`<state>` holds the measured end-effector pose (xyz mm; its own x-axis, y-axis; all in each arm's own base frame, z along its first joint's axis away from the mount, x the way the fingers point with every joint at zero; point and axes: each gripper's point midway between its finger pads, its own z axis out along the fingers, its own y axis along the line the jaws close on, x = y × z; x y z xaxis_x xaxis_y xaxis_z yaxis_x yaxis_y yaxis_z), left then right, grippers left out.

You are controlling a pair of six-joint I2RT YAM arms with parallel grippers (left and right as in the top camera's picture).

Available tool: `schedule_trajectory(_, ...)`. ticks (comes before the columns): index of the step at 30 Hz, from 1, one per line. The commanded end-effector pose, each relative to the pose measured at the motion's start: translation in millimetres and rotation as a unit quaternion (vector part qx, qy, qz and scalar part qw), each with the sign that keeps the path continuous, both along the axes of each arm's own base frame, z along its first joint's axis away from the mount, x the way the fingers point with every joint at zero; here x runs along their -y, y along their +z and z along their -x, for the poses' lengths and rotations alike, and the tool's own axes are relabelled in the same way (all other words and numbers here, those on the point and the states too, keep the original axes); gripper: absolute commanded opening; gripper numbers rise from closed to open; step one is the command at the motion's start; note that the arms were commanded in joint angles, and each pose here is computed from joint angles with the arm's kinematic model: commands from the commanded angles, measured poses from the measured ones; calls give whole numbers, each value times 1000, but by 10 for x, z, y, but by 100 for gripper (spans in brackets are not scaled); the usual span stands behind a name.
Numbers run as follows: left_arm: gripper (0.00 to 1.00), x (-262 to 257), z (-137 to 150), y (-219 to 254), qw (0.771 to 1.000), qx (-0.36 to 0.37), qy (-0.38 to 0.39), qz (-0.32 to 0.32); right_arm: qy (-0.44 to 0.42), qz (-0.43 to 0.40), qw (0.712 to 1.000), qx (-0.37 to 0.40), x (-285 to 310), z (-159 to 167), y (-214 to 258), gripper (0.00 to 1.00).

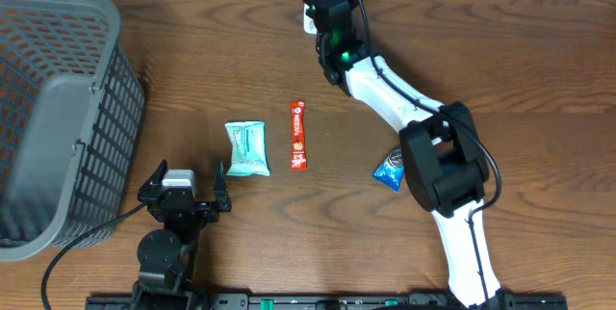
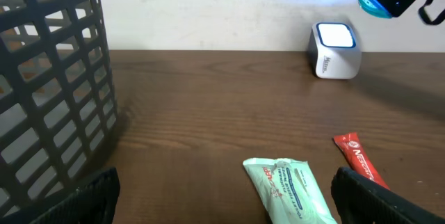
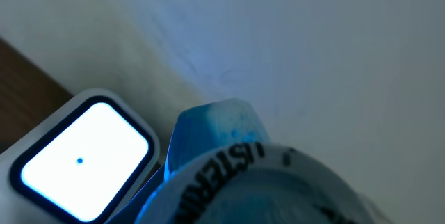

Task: Scan the item barcode
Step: 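Raise the teal bottle up to the white scanner face, then carry the teal bottle right and off the table edge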

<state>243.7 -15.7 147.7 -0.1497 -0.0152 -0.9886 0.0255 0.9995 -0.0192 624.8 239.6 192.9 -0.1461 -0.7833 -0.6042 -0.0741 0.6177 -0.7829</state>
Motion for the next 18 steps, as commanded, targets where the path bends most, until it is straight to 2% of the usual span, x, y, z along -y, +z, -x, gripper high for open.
schedule_trajectory(1,98,-5,1,-188,1000,-22,1,-3,-25,-1,999,40,57,-57,261,29)
schedule_trajectory(18,98,-4,1,-188,1000,-22,1,-3,25,-57,997,54,-241,-47,217,29)
